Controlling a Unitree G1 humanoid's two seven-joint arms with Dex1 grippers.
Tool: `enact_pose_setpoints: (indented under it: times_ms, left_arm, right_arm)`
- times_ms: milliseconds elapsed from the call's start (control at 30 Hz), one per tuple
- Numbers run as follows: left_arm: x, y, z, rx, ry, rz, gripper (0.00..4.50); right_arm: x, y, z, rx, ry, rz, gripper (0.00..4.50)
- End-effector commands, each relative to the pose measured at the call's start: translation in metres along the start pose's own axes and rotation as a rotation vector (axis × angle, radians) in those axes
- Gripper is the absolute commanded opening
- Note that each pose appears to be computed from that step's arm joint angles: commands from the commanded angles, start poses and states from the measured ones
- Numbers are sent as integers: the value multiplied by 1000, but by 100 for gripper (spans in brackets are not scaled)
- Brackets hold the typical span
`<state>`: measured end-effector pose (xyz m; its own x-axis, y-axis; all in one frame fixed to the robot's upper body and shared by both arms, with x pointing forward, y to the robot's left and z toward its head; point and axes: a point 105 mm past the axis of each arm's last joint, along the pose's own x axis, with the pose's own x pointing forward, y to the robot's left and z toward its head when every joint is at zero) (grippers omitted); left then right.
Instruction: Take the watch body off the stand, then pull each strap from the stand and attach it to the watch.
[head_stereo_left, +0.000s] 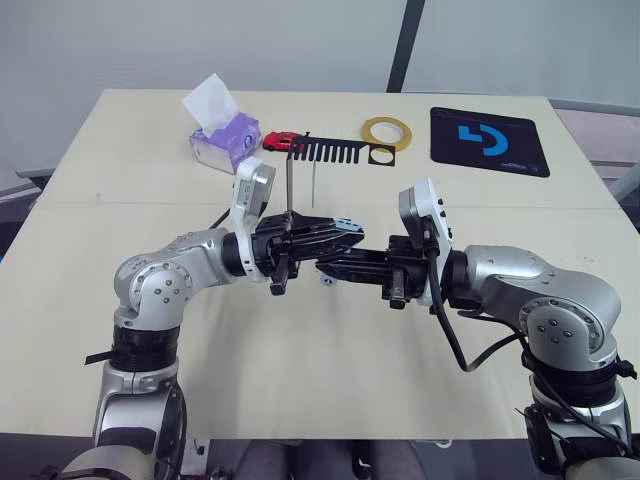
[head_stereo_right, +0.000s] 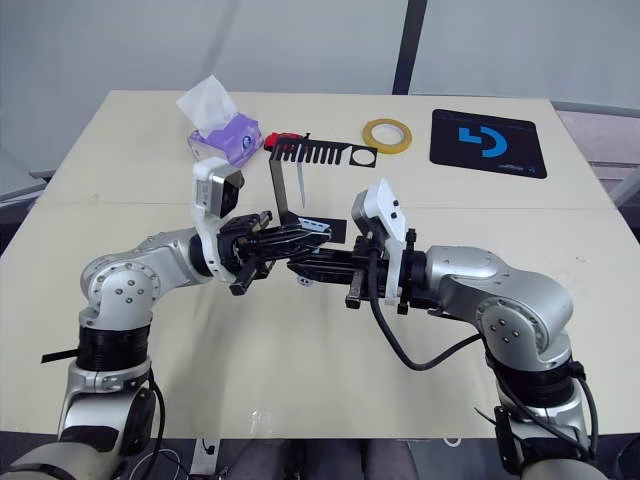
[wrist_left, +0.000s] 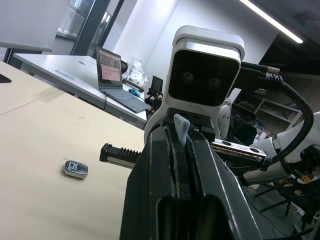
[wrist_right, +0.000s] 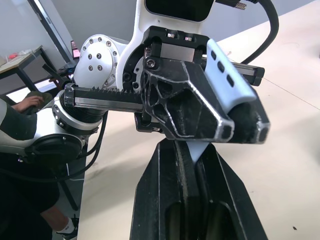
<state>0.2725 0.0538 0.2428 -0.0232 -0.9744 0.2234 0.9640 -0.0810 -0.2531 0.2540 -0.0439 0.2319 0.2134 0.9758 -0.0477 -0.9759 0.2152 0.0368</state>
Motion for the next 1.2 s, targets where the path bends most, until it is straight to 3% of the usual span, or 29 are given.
enact_pose_setpoints:
  times_ms: [33,233,400,533,567,900,1033,1200]
  left_arm:
    - [4,-10,9,33,-20,-63,7]
    - [3,-9,10,45,-12,-57,7]
    - [-3,-5,17,59,9,-30,0]
    - [-9,-5,20,89,53,-17,0]
    - [-11,-4,19,105,73,-10,0]
    - [-21,2,-4,393,330,-6,0]
    - [-20,8,-13,532,392,8,0]
    - [-16,7,-18,571,391,-1,0]
  right_arm:
    - [-2,-1,13,-52,-38,-22,0]
    - [-4,-5,14,-94,-42,-76,0]
    - [-26,1,4,-85,-20,-162,214]
    - [-51,4,-7,-69,-2,-304,420]
    - [-61,3,-12,-56,2,-374,446]
    - [-165,-6,-76,79,150,-1038,446]
    - [-186,-8,-93,116,163,-1179,446]
    - [-190,-23,-110,143,179,-1233,446]
